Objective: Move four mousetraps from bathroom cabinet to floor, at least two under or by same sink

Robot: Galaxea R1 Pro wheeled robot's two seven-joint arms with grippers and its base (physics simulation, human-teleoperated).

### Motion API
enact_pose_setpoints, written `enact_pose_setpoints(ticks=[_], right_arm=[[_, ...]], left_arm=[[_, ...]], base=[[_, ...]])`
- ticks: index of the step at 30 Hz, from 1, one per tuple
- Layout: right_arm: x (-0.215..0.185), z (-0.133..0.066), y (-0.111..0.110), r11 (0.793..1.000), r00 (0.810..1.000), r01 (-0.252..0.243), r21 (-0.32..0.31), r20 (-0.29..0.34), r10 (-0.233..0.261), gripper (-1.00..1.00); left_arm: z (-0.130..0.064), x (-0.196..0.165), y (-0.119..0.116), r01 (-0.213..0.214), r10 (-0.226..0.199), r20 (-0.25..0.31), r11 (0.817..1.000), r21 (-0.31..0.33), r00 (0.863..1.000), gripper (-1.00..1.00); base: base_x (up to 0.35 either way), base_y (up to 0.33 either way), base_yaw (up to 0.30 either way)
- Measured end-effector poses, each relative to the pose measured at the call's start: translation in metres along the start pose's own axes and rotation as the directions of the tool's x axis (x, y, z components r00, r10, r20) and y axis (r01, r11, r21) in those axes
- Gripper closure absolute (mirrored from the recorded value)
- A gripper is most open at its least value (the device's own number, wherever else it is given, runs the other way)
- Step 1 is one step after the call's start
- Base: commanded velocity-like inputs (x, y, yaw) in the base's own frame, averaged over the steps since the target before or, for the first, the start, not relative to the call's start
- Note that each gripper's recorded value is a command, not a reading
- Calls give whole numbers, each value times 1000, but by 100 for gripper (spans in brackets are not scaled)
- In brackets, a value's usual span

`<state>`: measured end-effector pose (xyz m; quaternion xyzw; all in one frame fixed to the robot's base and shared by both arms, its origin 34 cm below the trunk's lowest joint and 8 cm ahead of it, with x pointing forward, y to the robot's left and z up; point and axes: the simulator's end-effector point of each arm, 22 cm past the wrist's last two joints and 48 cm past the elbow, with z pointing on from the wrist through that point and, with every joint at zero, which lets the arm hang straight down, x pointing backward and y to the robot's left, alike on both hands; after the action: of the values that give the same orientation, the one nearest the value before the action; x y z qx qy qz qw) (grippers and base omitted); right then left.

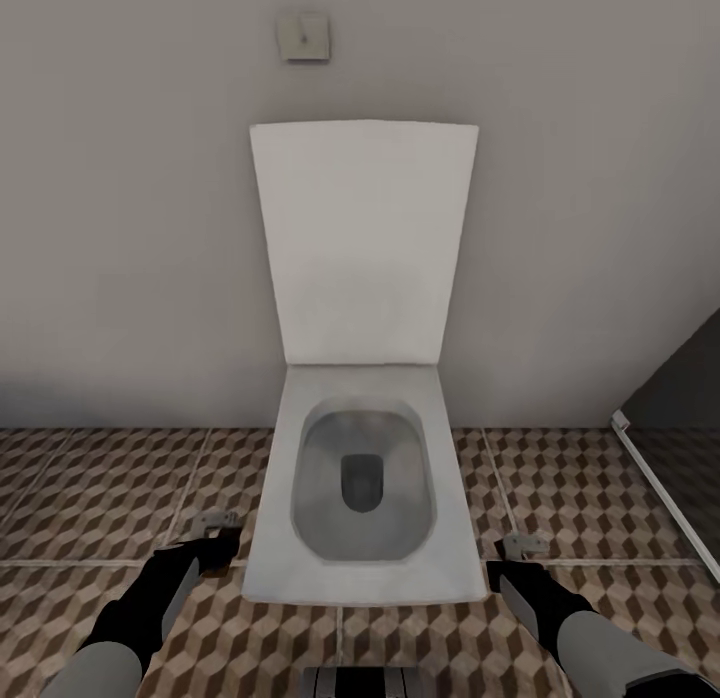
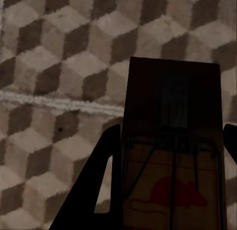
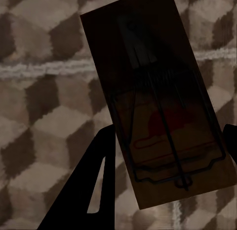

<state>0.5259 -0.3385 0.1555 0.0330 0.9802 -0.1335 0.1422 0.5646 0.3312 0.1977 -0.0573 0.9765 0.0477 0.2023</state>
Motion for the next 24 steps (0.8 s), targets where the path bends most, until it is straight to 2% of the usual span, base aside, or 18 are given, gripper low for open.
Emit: enact_pose_setpoints(ticks=[24], right_arm=[[-1,0,1,1000,1000,1,-4,3,-1,100]], left_arm=[[0,0,0,2,-2,-1,1000,3,1000,100]], base=[[0,0,0]])
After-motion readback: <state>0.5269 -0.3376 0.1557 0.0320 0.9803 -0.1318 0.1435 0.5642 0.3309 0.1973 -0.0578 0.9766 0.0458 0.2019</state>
